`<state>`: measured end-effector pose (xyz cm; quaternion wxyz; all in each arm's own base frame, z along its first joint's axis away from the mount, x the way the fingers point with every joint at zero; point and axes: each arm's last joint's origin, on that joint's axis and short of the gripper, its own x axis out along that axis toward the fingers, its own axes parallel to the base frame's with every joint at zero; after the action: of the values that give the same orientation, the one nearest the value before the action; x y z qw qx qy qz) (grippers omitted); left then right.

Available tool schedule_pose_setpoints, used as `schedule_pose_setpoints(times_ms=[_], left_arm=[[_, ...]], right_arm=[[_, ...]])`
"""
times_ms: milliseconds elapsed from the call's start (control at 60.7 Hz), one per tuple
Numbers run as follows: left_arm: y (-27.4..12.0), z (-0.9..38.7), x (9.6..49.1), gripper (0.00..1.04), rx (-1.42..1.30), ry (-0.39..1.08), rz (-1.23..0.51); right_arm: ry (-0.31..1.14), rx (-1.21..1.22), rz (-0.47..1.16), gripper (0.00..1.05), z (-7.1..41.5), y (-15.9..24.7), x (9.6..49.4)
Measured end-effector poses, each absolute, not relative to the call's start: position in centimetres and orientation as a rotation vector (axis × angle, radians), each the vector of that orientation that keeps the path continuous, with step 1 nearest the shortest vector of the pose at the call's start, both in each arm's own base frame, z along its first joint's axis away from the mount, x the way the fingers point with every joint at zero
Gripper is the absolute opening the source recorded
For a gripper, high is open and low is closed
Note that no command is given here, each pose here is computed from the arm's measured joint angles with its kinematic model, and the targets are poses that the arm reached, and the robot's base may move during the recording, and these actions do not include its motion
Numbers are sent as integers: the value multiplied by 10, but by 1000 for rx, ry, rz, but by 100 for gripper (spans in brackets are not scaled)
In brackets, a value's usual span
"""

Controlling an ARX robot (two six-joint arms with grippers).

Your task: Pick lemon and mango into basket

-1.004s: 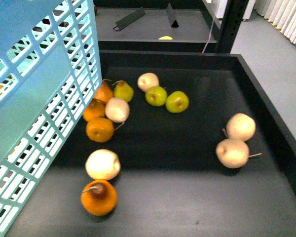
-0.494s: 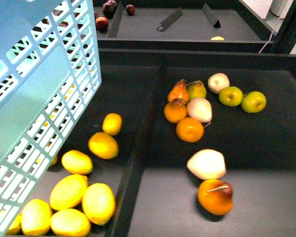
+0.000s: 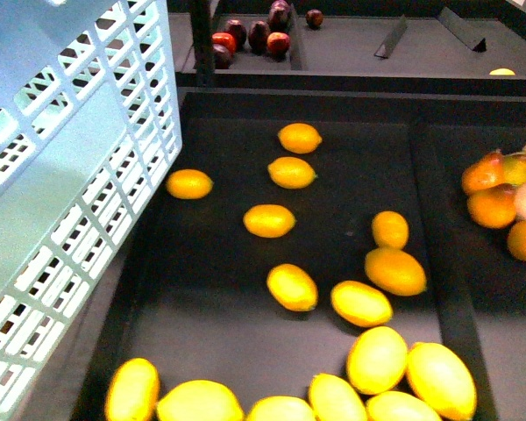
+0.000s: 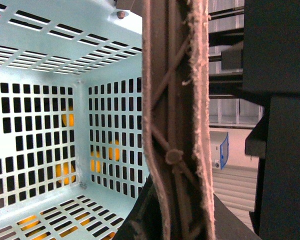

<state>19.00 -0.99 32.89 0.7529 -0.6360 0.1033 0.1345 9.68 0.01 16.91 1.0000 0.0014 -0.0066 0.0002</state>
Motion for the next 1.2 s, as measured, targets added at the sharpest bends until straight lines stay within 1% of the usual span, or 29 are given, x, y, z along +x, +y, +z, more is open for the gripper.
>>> schedule_pose_setpoints(times_ms=[741,873,889,922,971,1004,1120,1202], left_arm=[[-10,329,190,5,-1385,224,295],[-7,329,190,5,-1377,208,321],[-7,329,191,5,-1355,224,324],[-7,330,192,5,-1286,331,338],[-9,333,196,5,-1190,421,335],[-12,333,203,5,-1088,487,299],[-22,322,232,5,-923,597,243],[-27,317,254,5,-862,614,249]], right_arm=[[-13,3,5,96,169,0,97],[-13,3,6,96,169,0,97],[-13,3,6,96,169,0,97],[-13,3,5,96,169,0,97],[-13,3,4,96,169,0,97],[-13,3,3,96,169,0,97],[-13,3,3,96,169,0,97],[-13,3,1,96,169,0,97]])
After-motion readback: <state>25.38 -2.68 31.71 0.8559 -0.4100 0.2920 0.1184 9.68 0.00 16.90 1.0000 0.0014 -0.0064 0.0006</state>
